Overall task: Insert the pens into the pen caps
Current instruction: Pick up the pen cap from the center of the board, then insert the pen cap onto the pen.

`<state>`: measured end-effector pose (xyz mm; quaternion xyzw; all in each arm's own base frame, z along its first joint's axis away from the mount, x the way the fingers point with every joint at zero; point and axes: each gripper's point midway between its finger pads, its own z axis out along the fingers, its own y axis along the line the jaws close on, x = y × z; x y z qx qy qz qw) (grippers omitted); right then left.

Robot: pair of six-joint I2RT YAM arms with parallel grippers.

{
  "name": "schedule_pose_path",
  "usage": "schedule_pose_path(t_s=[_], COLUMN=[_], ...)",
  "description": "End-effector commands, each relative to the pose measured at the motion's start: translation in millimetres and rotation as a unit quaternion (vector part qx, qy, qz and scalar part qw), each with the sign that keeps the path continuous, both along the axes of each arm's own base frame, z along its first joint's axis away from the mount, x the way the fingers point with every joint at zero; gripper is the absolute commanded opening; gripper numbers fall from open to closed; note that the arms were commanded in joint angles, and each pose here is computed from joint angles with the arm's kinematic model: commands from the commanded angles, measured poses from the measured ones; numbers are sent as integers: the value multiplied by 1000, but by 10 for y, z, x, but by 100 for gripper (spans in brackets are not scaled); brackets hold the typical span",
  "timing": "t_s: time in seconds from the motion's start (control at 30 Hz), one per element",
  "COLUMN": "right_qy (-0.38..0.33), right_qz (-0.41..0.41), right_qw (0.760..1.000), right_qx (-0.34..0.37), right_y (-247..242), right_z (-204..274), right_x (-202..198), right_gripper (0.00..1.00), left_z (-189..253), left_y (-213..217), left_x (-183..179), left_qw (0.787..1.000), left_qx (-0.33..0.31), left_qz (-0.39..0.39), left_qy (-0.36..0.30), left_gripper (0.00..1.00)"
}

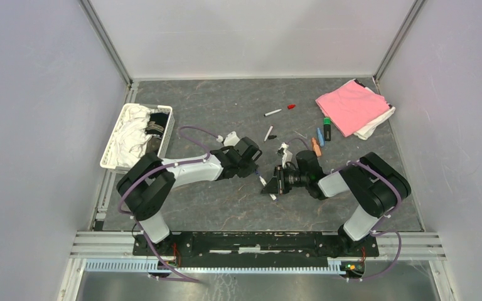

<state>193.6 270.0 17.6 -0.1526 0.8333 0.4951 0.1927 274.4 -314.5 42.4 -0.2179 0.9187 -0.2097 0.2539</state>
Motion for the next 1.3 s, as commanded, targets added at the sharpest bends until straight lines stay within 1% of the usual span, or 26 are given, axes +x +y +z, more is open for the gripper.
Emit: schedule_pose_path(t_s=[0.0,1.27], right_qy=[-13,6], right_qz=[-1,-5], right_qw=[1000,999], right_qx=[-10,-38], right_y=[23,-12], right_z=[-34,-142], right_x=[64,71], right_gripper=[0,0], left_z=[6,98], left_y=[-99,-20], left_x=[8,35], left_qw=[1000,999], left_qx=[-21,-14], left_qz=[10,31], left_qy=[3,-9], left_gripper=[2,2])
